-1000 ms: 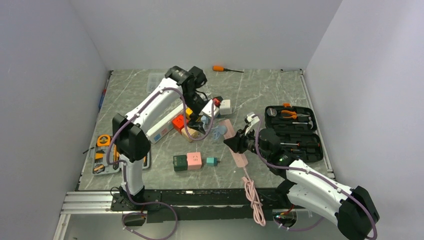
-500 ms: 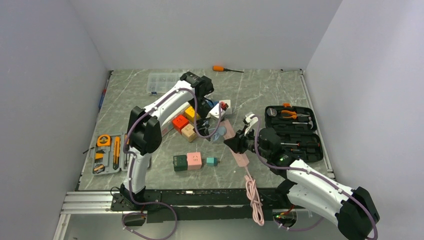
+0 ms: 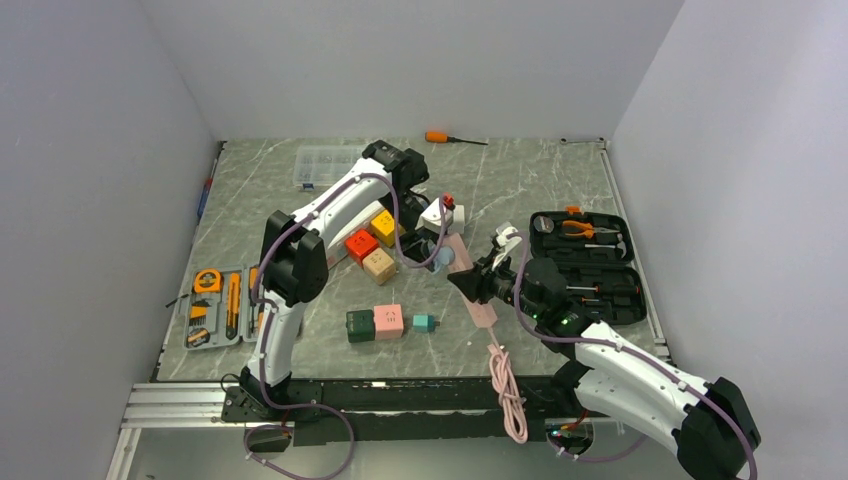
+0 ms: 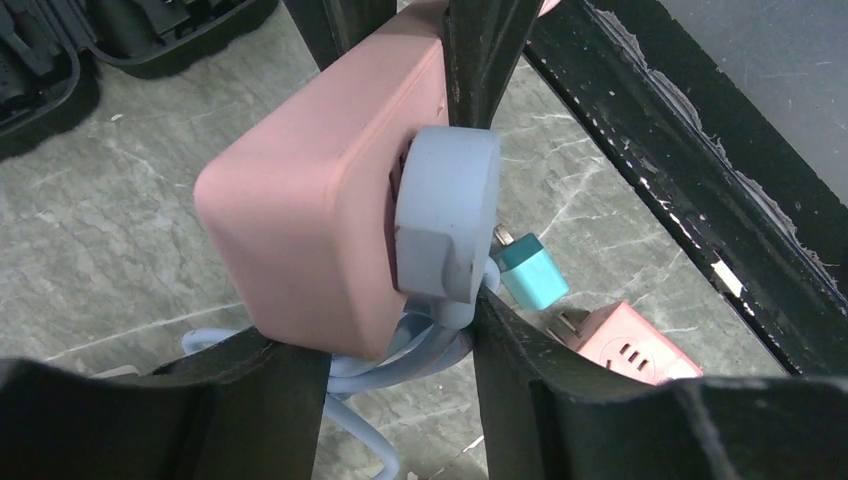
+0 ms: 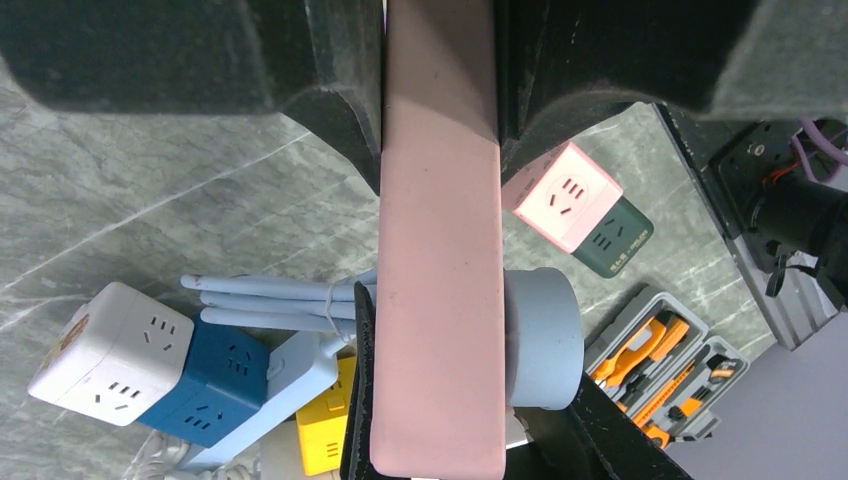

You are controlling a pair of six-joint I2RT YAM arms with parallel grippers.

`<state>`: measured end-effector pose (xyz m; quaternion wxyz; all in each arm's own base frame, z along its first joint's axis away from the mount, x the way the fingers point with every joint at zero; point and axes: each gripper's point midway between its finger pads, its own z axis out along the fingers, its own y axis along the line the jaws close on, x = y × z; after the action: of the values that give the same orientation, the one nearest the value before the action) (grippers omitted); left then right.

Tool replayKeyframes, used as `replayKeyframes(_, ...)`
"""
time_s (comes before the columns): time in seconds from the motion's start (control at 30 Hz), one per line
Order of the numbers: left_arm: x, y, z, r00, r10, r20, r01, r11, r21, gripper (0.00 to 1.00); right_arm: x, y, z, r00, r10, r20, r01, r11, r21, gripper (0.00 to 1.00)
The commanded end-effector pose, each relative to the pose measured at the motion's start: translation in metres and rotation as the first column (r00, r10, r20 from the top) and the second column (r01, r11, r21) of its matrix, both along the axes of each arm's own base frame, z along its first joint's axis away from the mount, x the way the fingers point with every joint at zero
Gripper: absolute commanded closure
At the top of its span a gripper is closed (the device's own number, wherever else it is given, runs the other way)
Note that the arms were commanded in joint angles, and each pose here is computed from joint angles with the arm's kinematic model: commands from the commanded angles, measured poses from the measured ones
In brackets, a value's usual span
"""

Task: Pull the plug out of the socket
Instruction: Remove the plug from the socket.

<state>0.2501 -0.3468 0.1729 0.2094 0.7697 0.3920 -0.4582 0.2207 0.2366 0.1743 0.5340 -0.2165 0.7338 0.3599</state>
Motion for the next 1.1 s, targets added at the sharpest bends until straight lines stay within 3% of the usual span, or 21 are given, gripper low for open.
replayKeyframes(0.0, -0.005, -0.01, 0.023, 1.0, -0.007, -0.008, 0.007, 0.997, -0.078, 0.47, 0.005, 0.011, 0.076, 0.972, 0.006, 0.233, -0.047, 0.984, 0.173, 1.0)
replayKeyframes(0.2, -0.009, -0.003, 0.027, 0.999, 0.018, -0.049, -0.021, 0.998, -0.064, 0.48, 0.01, 0.001, 0.072, 0.969, -0.052, 0.241, 0.01, 0.985, 0.171, 1.0)
replayKeyframes(0.37, -0.022, 0.003, 0.031, 0.997, 0.017, -0.071, -0.021, 0.998, -0.063, 0.25, 0.012, 0.001, 0.077, 0.965, -0.061, 0.256, 0.018, 0.986, 0.167, 1.0)
replayKeyframes(0.47, -0.023, -0.001, 0.038, 0.995, 0.023, -0.096, -0.031, 0.996, -0.082, 0.21, 0.014, 0.0, 0.08, 0.961, -0.068, 0.268, 0.022, 0.985, 0.171, 1.0)
replayKeyframes(0.6, -0.022, -0.008, 0.04, 0.988, 0.037, -0.151, -0.05, 0.995, -0.086, 0.25, 0.017, -0.005, 0.081, 0.955, -0.106, 0.277, 0.057, 0.982, 0.18, 1.0)
replayKeyframes(0.8, -0.025, -0.007, 0.049, 0.953, 0.085, -0.289, -0.115, 0.989, -0.088, 0.43, 0.02, -0.017, 0.079, 0.944, -0.165, 0.286, 0.114, 0.976, 0.188, 1.0)
replayKeyframes(0.9, -0.023, -0.007, 0.056, 0.93, 0.103, -0.352, -0.147, 0.984, -0.102, 0.45, 0.019, -0.015, 0.076, 0.948, -0.154, 0.28, 0.105, 0.977, 0.185, 1.0)
replayKeyframes(1.07, -0.029, -0.009, 0.056, 0.93, 0.088, -0.358, -0.136, 0.984, -0.111, 0.45, 0.016, -0.011, 0.079, 0.95, -0.129, 0.285, 0.075, 0.979, 0.191, 1.0)
